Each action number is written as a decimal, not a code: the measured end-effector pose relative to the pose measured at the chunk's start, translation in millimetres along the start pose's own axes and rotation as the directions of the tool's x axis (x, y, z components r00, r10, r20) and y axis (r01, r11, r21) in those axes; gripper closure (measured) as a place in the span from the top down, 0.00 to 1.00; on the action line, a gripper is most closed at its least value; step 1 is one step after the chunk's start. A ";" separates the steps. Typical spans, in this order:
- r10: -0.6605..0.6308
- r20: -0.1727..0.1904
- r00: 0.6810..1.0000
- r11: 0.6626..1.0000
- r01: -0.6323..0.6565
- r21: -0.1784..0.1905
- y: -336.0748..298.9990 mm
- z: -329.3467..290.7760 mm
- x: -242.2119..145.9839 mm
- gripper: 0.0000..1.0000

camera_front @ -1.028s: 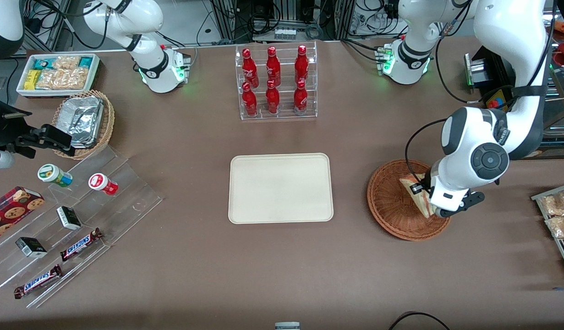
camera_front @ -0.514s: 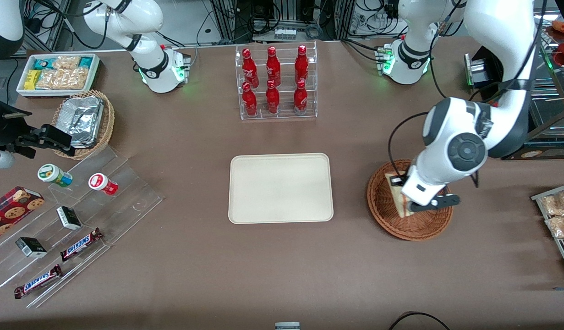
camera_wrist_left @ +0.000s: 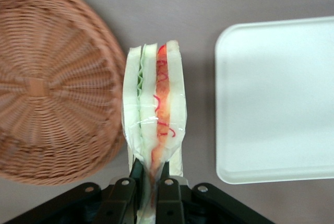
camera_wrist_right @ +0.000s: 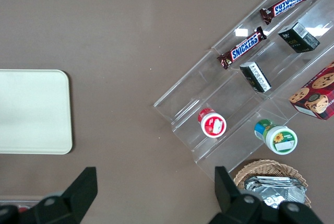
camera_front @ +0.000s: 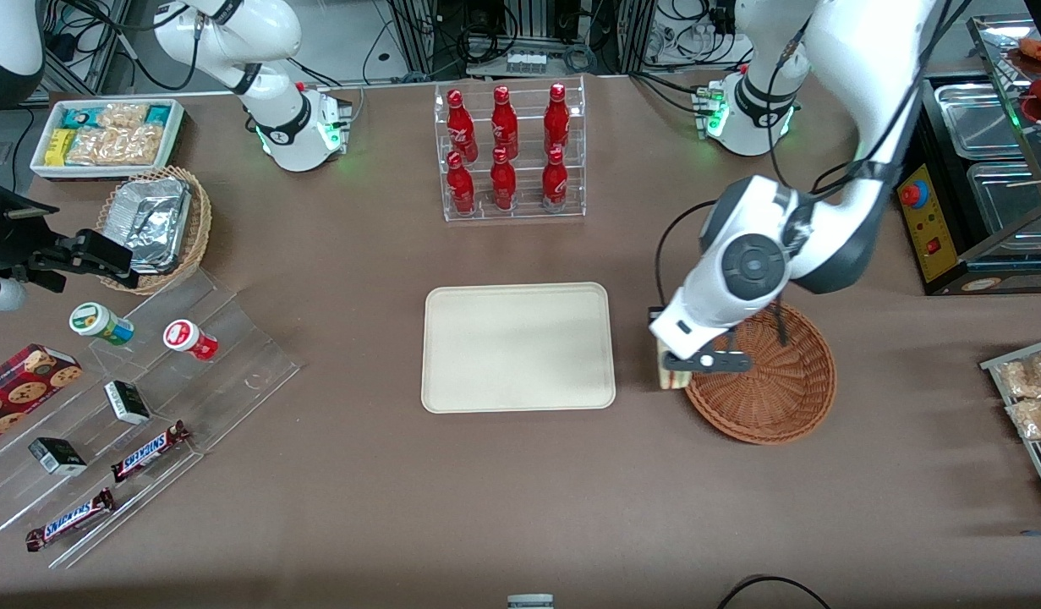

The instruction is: Place sandwich from basket to tray

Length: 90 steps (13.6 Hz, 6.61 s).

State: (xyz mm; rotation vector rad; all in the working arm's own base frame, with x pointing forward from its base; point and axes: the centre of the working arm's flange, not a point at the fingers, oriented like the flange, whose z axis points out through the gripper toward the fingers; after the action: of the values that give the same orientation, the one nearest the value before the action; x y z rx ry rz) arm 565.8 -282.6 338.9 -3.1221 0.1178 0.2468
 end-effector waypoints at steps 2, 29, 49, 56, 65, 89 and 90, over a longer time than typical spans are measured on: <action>0.034 0.010 0.999 0.999 -0.034 0.000 21.1 14.5 -3.9 0.13; 0.027 -0.012 1.000 0.998 -0.028 -0.054 177.1 80.7 24.8 0.13; -0.018 -0.004 1.000 0.999 0.018 -0.037 178.3 92.8 25.5 1.00; -0.049 -0.046 0.998 0.997 0.046 -0.061 171.1 69.1 40.8 1.00; -0.190 -0.144 0.971 0.981 0.183 -0.064 73.3 -15.3 90.8 1.00; 0.011 -0.023 1.000 0.997 -0.009 0.074 -229.9 -221.9 26.6 1.00; 0.003 -0.024 1.000 0.997 -0.001 0.077 -234.5 -232.6 17.5 1.00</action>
State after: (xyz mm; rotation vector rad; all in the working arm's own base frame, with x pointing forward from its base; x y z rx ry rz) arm 637.2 -53.3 566.2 -3.0491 0.1275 0.1993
